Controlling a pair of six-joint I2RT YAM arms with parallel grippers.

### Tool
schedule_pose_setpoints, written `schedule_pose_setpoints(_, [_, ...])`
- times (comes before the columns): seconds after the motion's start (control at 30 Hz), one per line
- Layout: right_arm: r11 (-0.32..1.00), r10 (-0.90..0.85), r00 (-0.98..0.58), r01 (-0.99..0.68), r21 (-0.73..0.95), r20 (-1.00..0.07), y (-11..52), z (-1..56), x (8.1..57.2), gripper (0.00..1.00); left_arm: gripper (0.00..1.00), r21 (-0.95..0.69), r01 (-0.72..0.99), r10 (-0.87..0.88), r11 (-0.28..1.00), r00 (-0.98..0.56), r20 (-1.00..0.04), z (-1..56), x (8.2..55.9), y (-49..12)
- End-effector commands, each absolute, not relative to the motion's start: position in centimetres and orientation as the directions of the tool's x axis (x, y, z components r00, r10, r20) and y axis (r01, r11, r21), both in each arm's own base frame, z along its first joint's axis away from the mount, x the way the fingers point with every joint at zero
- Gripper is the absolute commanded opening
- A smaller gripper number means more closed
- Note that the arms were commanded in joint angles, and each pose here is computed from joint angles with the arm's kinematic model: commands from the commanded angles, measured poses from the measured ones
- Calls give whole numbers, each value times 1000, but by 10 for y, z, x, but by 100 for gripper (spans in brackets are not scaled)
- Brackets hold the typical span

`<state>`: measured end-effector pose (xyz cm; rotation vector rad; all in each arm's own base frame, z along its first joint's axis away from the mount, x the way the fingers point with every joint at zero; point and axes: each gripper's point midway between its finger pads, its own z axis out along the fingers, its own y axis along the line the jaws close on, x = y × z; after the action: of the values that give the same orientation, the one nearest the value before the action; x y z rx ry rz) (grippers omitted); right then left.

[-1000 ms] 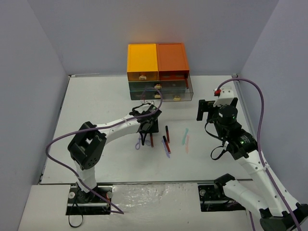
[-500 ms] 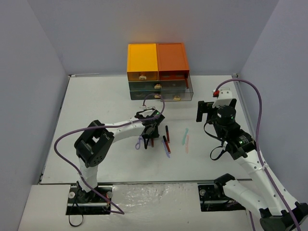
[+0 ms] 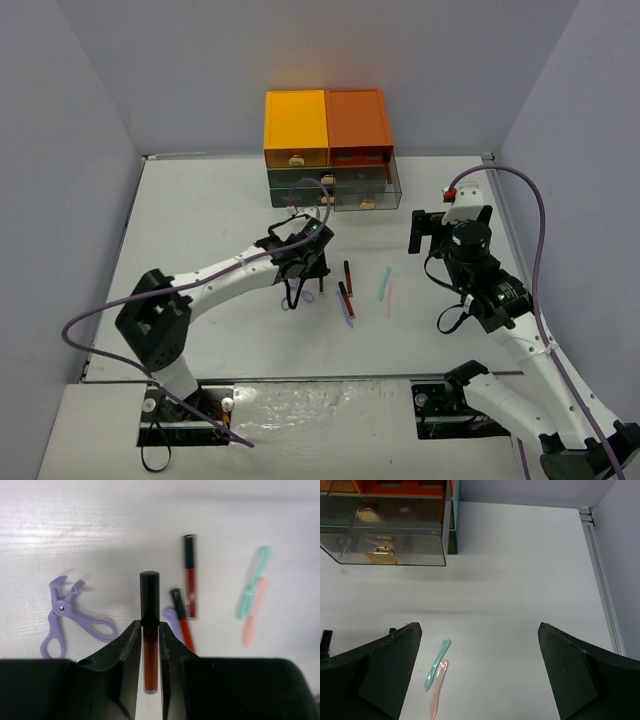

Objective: Organize the makeup

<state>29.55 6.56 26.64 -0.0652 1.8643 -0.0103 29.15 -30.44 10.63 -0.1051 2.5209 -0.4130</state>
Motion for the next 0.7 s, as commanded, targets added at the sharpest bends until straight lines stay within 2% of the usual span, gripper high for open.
schedule_pose_setpoints(0.0, [1000, -14, -182, -8, -12, -983, 60, 301, 300, 100, 0, -552, 227, -320, 802, -618, -718, 267, 314, -333])
schedule_pose_setpoints(0.2, [1000, -6, -166, -14, -4, -986, 61, 309, 299, 100, 0, -551, 413, -334, 725, -489, -806, 365, 357, -364])
schedule_pose_setpoints(0.3, [1000, -5, -162, -27, -1, -987, 63, 311, 299, 100, 0, -561, 424, -330, 711, -503, -799, 367, 388, -380])
schedule_pose_setpoints(0.4, [999, 5, -158, -48, 13, -988, 67, 314, 298, 100, 1, -565, 432, -357, 703, -472, -806, 394, 417, -381])
schedule_pose_setpoints(0.53, [996, 7, -164, -81, 21, -986, 73, 315, 296, 100, 11, -546, 411, -318, 730, -502, -804, 373, 452, -391])
schedule_pose_setpoints(0.67, [991, -2, -183, -135, 23, -983, 82, 313, 294, 100, 34, -548, 419, -316, 724, -504, -804, 374, 470, -394])
